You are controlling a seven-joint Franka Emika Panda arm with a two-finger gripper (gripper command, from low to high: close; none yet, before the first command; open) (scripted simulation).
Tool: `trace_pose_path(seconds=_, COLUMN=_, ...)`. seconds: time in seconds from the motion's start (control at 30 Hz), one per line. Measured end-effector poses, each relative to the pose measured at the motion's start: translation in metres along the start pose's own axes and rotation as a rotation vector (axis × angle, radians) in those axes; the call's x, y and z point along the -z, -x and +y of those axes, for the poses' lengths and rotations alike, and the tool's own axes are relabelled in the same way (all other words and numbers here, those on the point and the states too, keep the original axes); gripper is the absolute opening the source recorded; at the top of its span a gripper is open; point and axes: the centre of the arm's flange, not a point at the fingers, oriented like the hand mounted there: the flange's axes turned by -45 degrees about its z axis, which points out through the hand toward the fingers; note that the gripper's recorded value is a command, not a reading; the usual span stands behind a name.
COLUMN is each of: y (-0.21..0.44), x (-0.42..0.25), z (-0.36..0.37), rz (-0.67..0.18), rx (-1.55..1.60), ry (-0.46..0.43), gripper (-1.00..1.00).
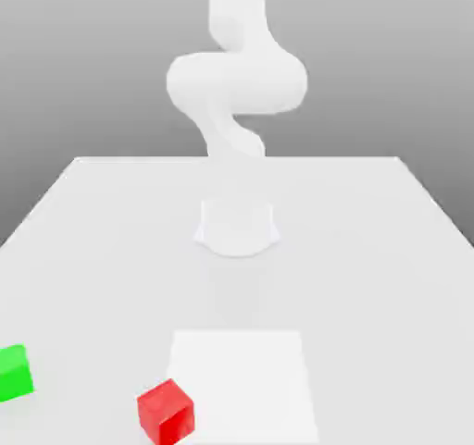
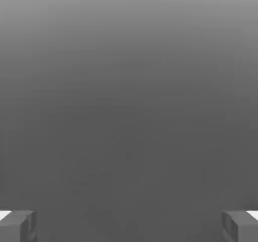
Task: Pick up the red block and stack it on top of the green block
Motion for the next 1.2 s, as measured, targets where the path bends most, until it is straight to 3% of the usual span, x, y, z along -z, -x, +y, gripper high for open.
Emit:
trace_pose_path(seconds=0.23, y=0.020, x=-0.143, z=0.012, rz=-0.200, rx=-0.150, ry=0.187, gripper=0.00)
trace_pose_path(seconds=0.5, y=0.085, x=-0.283, z=0.046, rz=-0.408, rx=-0.334, ry=0.300, gripper=0.00)
trace_pose_path(seconds=0.67, y=0.141, x=-0.349, z=0.069, rz=-0.527, rx=-0.477, ry=0.324, gripper=0.00)
trace_pose_path(seconds=0.9, y=0.216, x=-0.411, z=0.071, rz=-0.670, rx=-0.685, ry=0.279, gripper=0.00)
trace_pose_path(seconds=1.1, y=0.262, x=-0.459, z=0.070, rz=-0.693, rx=-0.736, ry=0.263, gripper=0.00)
trace_pose_path(seconds=1.13, y=0.269, x=-0.465, z=0.070, rz=-0.694, rx=-0.735, ry=0.264, gripper=-1.00)
trace_pose_path(seconds=1.2, y=0.269, x=-0.465, z=0.070, rz=-0.694, rx=-0.735, ry=0.264, gripper=-1.00)
